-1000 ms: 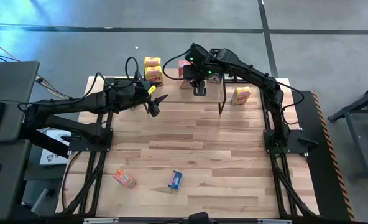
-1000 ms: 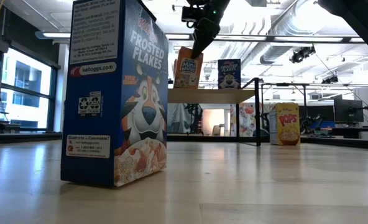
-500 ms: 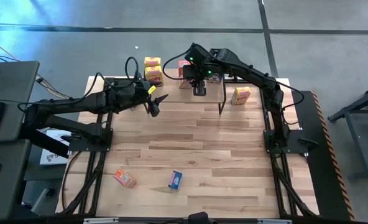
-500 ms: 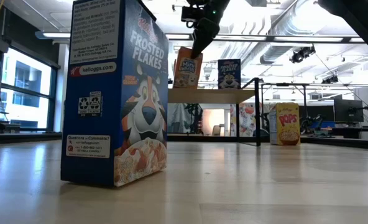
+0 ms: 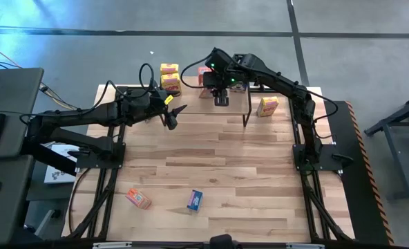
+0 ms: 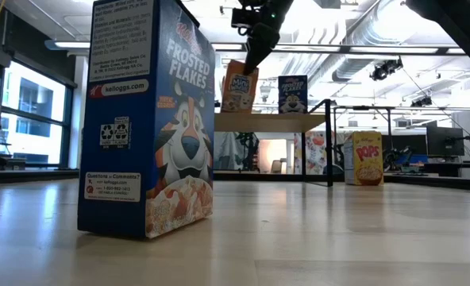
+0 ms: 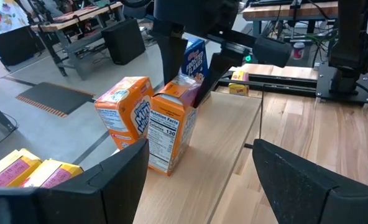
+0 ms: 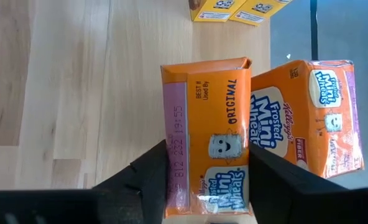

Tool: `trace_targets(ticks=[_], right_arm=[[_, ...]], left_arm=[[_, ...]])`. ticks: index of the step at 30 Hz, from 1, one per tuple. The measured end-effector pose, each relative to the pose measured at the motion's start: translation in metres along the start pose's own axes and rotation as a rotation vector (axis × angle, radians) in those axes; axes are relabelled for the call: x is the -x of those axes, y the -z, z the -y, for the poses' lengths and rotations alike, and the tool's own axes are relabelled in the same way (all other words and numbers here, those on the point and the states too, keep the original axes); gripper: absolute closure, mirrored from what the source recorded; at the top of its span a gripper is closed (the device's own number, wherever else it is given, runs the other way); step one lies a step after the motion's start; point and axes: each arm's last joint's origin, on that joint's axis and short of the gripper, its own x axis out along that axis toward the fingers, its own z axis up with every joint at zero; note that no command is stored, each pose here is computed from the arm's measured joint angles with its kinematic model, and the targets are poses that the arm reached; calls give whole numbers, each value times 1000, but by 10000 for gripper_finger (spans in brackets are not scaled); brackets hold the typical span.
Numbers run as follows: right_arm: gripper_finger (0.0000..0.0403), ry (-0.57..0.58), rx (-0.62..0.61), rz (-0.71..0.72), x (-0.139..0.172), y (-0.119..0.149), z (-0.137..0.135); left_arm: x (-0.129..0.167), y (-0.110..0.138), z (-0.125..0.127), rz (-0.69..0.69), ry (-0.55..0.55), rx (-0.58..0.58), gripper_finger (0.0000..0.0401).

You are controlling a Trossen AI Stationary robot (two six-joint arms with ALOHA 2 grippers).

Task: Stack cereal on shelf
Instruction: Put the right orange cereal box aligned with the other orange cereal box on the shelf

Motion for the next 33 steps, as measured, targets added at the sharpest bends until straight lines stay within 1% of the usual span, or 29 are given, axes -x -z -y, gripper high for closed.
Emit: trace_targets(ticks=[4,7,15,21,33], right_arm=[[196,18,-3,-9,0,1,2],[187,22,-3,-9,0,1,2],[185,54,15,15,0,-2,4],[185,54,33,13,0,-2,4],[185,91,46,10,4,-3,5]], left_arm=[[0,0,0,0,0,0,123],[0,0,0,0,0,0,123],[0,0,0,0,0,0,123],[0,0,0,0,0,0,123],[0,0,0,0,0,0,123]])
